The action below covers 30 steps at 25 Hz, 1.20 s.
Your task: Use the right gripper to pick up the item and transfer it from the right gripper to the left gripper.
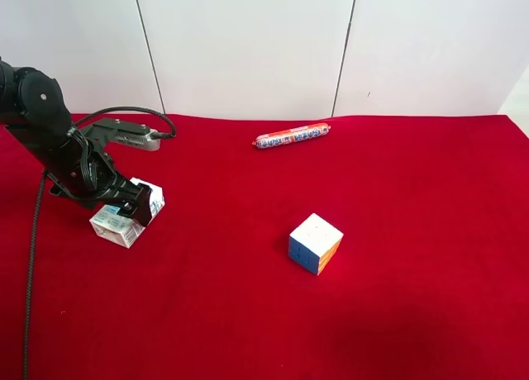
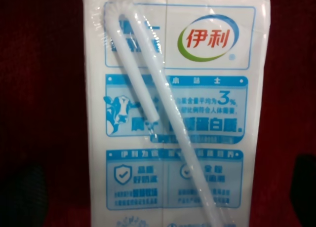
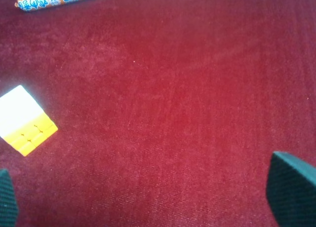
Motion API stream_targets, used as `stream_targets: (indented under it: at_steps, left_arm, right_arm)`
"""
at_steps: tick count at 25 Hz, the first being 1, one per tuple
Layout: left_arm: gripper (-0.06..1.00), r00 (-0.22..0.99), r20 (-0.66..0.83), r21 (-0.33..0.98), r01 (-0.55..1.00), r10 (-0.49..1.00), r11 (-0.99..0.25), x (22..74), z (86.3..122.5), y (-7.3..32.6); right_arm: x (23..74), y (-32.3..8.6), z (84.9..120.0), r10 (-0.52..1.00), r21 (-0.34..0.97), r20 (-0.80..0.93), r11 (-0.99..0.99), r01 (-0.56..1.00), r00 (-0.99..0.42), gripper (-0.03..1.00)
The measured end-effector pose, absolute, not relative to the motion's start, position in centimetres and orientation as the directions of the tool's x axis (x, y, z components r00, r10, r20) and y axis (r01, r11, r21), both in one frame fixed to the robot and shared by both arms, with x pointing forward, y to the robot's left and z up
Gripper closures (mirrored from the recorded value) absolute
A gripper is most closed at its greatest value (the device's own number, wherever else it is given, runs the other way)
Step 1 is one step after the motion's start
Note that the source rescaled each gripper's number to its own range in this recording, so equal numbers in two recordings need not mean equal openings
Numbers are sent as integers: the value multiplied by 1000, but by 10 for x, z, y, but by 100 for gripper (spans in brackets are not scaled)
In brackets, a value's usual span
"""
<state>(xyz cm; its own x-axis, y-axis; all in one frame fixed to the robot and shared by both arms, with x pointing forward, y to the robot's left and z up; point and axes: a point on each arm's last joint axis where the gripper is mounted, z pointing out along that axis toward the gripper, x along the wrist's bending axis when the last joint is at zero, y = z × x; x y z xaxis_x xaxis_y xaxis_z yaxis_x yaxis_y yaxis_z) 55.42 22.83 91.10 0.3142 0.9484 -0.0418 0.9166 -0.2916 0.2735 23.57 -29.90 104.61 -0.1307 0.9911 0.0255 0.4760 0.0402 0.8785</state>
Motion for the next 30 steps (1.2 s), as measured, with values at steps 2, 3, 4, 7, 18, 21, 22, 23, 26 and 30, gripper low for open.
stream_targets:
  at_steps: [2, 3, 4, 7, 18, 21, 22, 23, 26, 30]
  left_arm:
    - [-5, 315, -43, 271, 917, 948, -292, 553, 913, 228]
    - [-5, 316, -43, 275, 916, 948, -292, 553, 916, 228]
    - [-5, 316, -43, 282, 914, 948, -292, 552, 919, 229]
    - [-5, 319, -41, 318, 903, 947, -291, 548, 938, 229]
    - [-5, 355, -41, 441, 845, 934, -302, 490, 1043, 239]
    - [-5, 369, -43, 452, 836, 928, -312, 464, 1067, 243]
    - [-5, 374, -43, 457, 832, 926, -315, 455, 1075, 245]
    - [-5, 378, -43, 461, 829, 925, -317, 447, 1081, 246]
    - [-5, 390, -41, 462, 824, 920, -329, 421, 1096, 251]
    - [-5, 404, -45, 446, 827, 914, -343, 389, 1104, 257]
  right_arm:
    - [236, -299, 1046, 991, 879, 26, 40, 476, -131, -3]
    - [236, -299, 1046, 991, 879, 26, 40, 476, -131, -3]
    - [236, -299, 1046, 991, 879, 26, 40, 476, -131, -3]
    - [236, -299, 1046, 991, 879, 26, 40, 476, -131, -3]
    - [236, -299, 1046, 991, 879, 26, 40, 476, -131, -2]
    - [236, -299, 1046, 991, 879, 26, 40, 476, -131, -2]
    - [236, -299, 1046, 991, 879, 26, 40, 476, -131, -2]
    - [236, -299, 1046, 991, 879, 26, 40, 476, -131, -2]
    - [236, -299, 1046, 991, 879, 26, 40, 476, -131, -2]
    - [236, -299, 1046, 991, 879, 26, 40, 476, -131, -2]
